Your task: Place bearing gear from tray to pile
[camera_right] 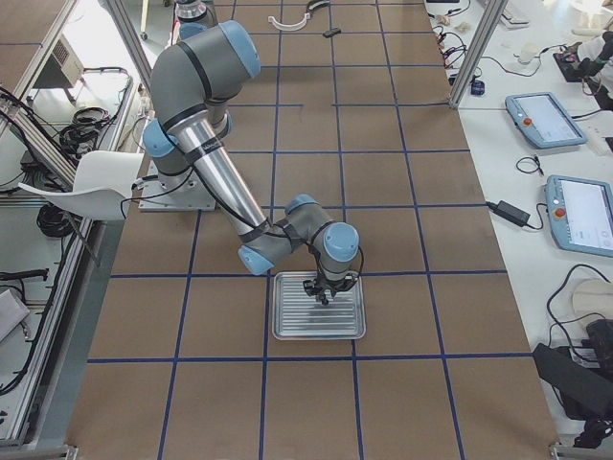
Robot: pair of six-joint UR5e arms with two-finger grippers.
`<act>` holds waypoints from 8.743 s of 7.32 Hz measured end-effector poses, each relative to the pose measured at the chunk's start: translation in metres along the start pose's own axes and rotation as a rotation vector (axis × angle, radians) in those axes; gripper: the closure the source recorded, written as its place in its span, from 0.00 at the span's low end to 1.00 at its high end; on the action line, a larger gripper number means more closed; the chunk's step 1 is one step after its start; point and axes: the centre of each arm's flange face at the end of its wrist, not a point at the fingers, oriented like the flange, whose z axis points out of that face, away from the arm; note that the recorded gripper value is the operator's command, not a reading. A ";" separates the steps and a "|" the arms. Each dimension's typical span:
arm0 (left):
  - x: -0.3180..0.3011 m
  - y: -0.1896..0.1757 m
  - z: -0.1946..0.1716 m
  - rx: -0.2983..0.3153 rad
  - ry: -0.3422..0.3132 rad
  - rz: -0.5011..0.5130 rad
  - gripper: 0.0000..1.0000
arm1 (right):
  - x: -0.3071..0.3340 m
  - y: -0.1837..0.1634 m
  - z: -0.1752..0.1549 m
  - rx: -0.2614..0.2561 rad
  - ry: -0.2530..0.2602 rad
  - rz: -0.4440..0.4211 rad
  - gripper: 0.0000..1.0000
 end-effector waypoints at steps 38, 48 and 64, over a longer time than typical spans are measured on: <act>0.120 0.093 0.289 -0.091 0.014 0.005 0.00 | 0.135 -0.280 -0.161 0.100 -0.007 2.113 0.00; 0.192 0.073 0.318 -0.061 0.016 0.001 0.61 | 0.001 0.035 -0.021 0.087 -0.039 1.948 0.07; -0.228 -0.010 0.290 -0.254 -0.051 0.187 1.00 | 0.085 -0.115 -0.154 0.102 -0.125 2.045 1.00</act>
